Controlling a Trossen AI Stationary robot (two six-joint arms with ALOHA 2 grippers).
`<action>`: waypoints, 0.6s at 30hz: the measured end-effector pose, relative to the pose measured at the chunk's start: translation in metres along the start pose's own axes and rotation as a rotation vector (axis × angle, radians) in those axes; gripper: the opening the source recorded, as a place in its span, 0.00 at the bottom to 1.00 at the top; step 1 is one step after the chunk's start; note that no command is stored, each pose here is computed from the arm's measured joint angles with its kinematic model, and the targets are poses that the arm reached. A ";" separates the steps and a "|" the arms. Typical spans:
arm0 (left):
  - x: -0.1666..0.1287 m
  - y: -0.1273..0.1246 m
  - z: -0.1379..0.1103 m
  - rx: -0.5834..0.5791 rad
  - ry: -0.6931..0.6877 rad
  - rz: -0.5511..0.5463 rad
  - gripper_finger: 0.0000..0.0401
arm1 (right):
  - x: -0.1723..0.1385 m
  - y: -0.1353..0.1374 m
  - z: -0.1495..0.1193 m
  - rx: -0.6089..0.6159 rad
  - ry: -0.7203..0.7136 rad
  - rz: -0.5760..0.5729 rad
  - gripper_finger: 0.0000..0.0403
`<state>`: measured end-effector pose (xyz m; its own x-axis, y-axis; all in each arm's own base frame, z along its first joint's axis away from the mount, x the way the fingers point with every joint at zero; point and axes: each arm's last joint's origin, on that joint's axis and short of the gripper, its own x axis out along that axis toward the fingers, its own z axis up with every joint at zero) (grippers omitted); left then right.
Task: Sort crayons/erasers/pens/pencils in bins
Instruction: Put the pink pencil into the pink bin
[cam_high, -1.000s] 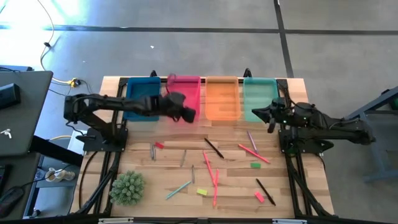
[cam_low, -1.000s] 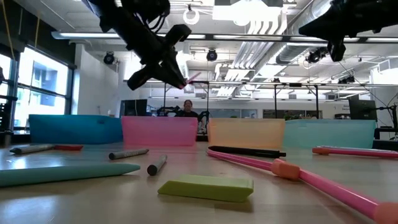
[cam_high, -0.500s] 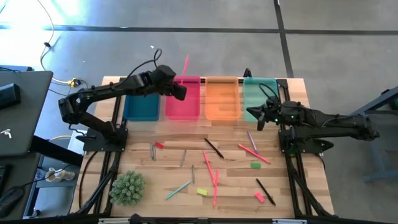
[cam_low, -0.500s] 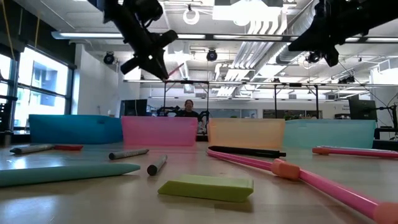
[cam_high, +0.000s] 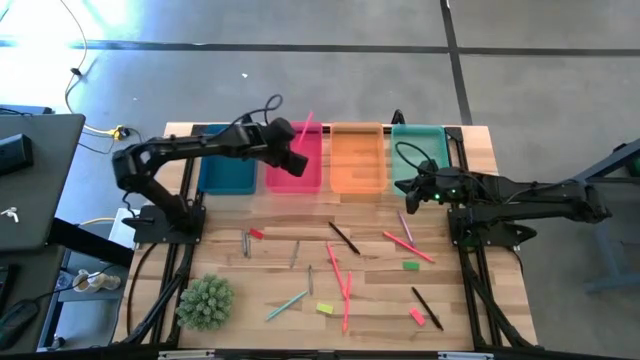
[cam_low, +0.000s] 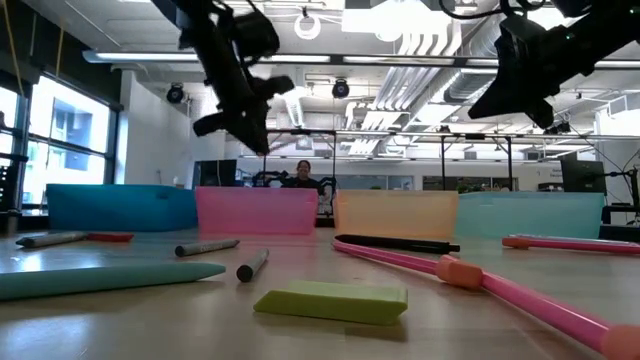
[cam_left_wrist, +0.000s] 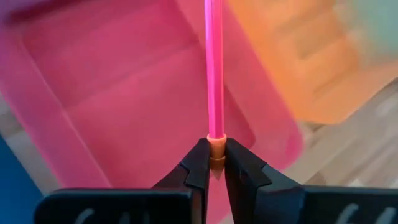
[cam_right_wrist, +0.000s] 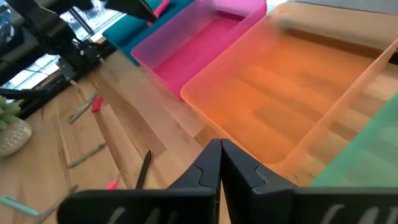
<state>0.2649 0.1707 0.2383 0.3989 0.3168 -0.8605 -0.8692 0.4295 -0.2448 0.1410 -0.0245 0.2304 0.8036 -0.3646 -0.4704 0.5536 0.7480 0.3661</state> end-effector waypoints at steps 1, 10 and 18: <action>0.004 -0.001 -0.001 0.002 0.011 0.006 0.06 | 0.000 0.000 0.000 0.000 0.000 0.000 0.00; 0.035 0.000 -0.006 0.043 0.086 0.062 0.06 | 0.000 0.000 0.000 0.000 -0.001 0.001 0.00; 0.048 0.001 -0.011 0.096 0.147 0.065 0.06 | 0.000 -0.002 -0.002 -0.007 0.021 -0.013 0.00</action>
<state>0.2805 0.1771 0.1915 0.2898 0.2225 -0.9309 -0.8571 0.4931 -0.1489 0.1393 -0.0243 0.2283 0.7916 -0.3624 -0.4920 0.5623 0.7472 0.3543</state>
